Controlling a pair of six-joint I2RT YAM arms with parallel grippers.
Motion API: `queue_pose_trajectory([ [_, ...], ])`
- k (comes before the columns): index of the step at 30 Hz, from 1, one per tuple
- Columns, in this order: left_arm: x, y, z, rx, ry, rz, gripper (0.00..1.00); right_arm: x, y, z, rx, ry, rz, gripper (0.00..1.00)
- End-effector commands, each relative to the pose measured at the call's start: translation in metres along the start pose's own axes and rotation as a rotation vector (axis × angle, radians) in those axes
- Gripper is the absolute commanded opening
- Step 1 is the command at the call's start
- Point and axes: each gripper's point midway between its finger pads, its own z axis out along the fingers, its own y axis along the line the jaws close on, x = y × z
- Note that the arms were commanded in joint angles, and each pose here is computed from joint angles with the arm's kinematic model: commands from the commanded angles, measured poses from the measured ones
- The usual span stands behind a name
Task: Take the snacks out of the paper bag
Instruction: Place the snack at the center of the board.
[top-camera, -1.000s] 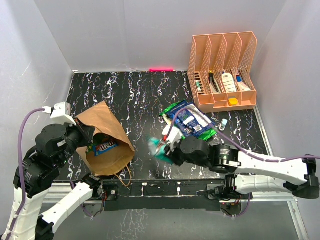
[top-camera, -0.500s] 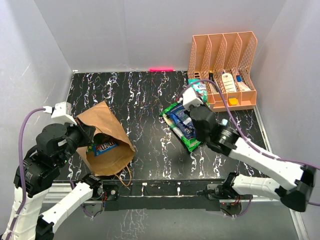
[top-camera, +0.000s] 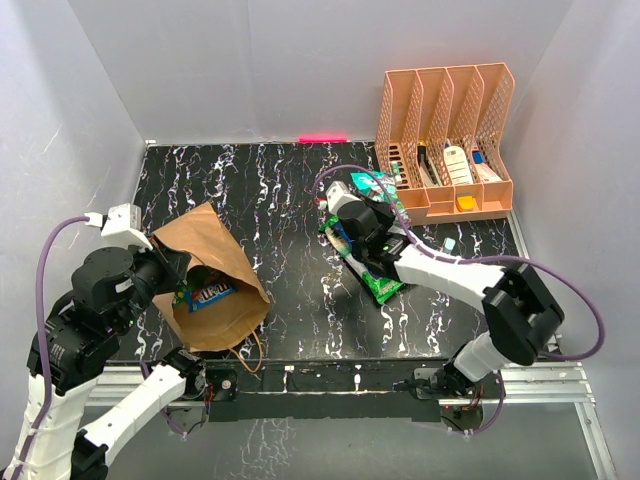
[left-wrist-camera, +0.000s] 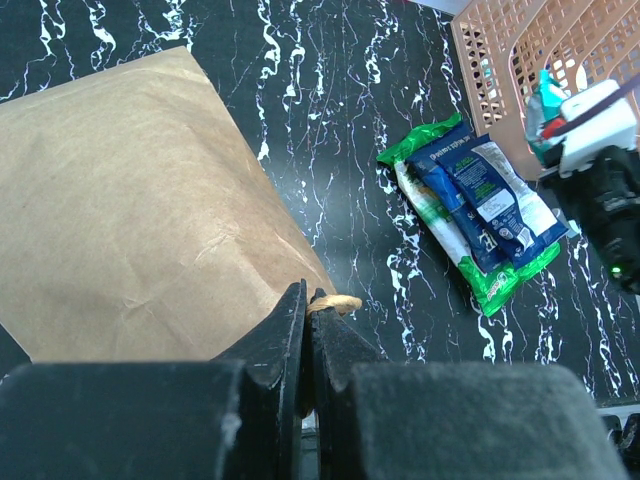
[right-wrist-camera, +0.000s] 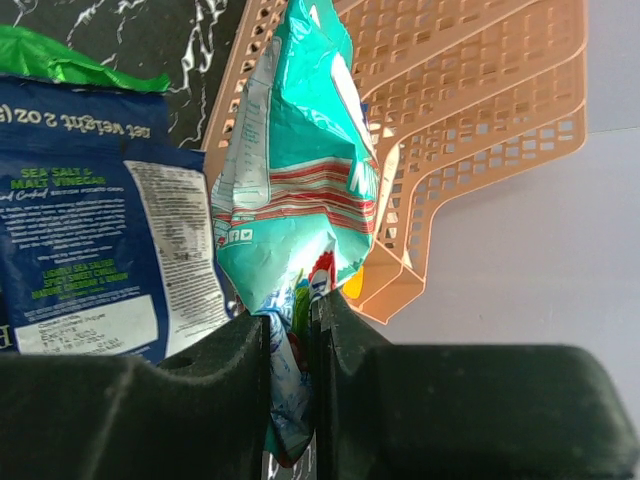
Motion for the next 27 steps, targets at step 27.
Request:
queue_pose_trajectory([
  [27, -0.010, 0.002, -0.005, -0.010, -0.041, 0.006, 0.00, 0.069, 0.144, 0.012, -0.224, 0.204, 0.033, 0.21],
])
